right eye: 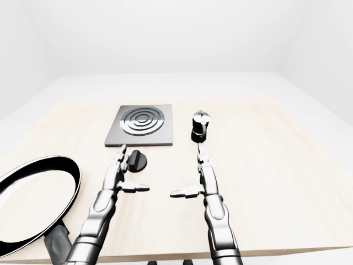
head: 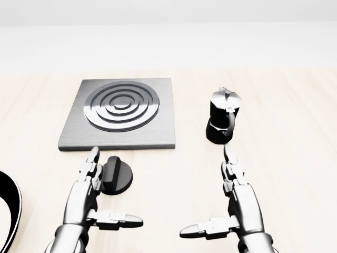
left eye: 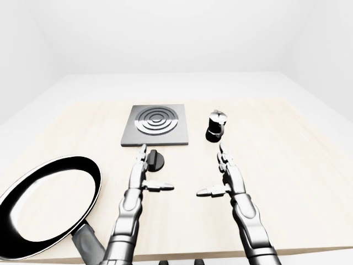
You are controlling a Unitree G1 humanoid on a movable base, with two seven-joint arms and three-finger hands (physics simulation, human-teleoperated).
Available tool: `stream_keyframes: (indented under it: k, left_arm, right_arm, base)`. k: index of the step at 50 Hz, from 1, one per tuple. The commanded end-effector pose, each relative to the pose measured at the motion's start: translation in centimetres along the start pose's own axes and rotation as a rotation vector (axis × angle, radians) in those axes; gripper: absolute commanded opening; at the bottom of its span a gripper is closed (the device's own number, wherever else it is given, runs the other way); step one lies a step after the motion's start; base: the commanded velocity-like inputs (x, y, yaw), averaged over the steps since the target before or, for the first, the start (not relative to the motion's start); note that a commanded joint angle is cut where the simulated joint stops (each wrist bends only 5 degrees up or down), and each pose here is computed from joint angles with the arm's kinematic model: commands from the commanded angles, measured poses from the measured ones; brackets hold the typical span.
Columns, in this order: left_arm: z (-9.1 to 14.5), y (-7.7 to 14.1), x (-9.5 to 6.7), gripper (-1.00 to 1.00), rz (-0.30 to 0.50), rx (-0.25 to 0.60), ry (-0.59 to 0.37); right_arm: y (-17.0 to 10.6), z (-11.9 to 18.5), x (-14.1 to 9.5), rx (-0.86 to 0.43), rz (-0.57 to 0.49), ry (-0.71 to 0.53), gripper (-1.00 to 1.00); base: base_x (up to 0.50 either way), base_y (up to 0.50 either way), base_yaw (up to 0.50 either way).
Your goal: Turn on the stove.
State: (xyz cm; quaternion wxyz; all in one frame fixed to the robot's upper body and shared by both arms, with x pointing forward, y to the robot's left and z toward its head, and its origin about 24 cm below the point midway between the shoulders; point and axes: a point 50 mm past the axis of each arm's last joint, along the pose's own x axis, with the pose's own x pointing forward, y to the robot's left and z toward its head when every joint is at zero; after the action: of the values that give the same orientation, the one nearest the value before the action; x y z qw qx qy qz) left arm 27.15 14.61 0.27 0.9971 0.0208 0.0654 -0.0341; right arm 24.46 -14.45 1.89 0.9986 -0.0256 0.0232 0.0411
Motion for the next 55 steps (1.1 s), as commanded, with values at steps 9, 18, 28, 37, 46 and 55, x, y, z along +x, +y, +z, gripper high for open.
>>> stream_keyframes:
  k: [9, 18, 28, 37, 46, 55]
  left_arm:
    - [-0.7, -1.2, -0.8, 1.00, -0.040, -0.005, 0.017]
    - [-1.0, -1.5, -1.1, 1.00, -0.045, -0.006, 0.028]
    - [0.1, -3.0, -2.2, 1.00, -0.098, -0.010, -0.010]
    - [1.0, -4.5, -3.3, 1.00, -0.156, -0.014, -0.025]
    - [6.1, -4.4, -4.6, 1.00, -0.155, -0.019, -0.200]
    - [17.4, -1.5, -8.0, 1.00, -0.033, -0.005, -0.730]
  right_arm:
    - [0.0, -0.1, 0.0, -0.001, 0.001, 0.003, 1.00]
    - [0.0, -0.2, 0.0, 0.001, 0.001, 0.004, 1.00]
    - [0.0, -0.1, 0.0, 0.002, 0.000, 0.004, 1.00]
    - [-0.1, -0.3, 0.0, 0.003, -0.001, 0.009, 1.00]
    - [-0.1, -0.4, 0.0, 0.003, -0.001, 0.017, 1.00]
    - [0.0, -0.4, 0.0, 0.001, 0.003, 0.014, 1.00]
  base:
    - [0.00, 0.00, 0.00]
    - [0.00, 0.00, 0.00]
    - [0.00, 0.00, 0.00]
    - [0.00, 0.00, 0.00]
    - [0.00, 0.00, 0.00]
    - [0.00, 0.00, 0.00]
